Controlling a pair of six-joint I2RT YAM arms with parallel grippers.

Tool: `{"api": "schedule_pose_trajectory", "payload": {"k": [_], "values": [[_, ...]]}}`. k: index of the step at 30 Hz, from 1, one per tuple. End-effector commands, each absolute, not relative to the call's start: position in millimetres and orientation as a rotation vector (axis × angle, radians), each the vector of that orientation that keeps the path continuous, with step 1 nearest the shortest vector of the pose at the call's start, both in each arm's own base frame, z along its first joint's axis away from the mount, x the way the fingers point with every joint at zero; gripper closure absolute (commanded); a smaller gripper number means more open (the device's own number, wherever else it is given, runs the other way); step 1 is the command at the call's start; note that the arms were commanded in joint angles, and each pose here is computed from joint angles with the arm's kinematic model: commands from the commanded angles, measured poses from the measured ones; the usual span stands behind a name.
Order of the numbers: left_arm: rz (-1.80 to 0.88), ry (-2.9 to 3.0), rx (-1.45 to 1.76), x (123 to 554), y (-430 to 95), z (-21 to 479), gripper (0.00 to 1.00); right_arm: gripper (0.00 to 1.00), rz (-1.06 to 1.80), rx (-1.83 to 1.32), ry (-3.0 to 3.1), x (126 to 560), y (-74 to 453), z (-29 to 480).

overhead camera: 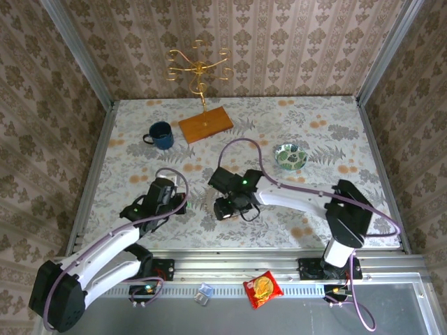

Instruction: Put the keys on the keyring

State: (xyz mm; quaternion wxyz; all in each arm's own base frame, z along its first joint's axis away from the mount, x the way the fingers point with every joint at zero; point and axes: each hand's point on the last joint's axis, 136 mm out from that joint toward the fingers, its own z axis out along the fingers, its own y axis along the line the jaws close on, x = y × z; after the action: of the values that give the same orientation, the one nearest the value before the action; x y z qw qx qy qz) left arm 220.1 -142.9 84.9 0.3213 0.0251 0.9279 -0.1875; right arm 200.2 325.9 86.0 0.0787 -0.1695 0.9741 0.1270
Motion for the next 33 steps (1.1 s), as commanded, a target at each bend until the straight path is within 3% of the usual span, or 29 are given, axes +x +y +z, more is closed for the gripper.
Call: {"api": "schedule_pose_trajectory", "payload": {"k": [1,9,17,33], "values": [[-0.427,2.437,-0.040,220.3,-125.2,80.9,1.00,0.52,0.323,-0.559,2.977,199.2,334.8,74.6],[-0.408,2.475,-0.126,215.5,-116.3,70.5,1.00,0.58,0.273,-0.666,3.038,205.9,358.1,52.6],[-0.406,2.503,-0.183,212.6,-112.4,60.8,1.00,0.70,0.172,-0.678,3.113,204.9,356.7,37.2],[-0.414,2.505,-0.186,212.8,-112.9,61.3,0.99,0.86,0.134,-0.681,3.150,204.4,356.1,29.2]]}}
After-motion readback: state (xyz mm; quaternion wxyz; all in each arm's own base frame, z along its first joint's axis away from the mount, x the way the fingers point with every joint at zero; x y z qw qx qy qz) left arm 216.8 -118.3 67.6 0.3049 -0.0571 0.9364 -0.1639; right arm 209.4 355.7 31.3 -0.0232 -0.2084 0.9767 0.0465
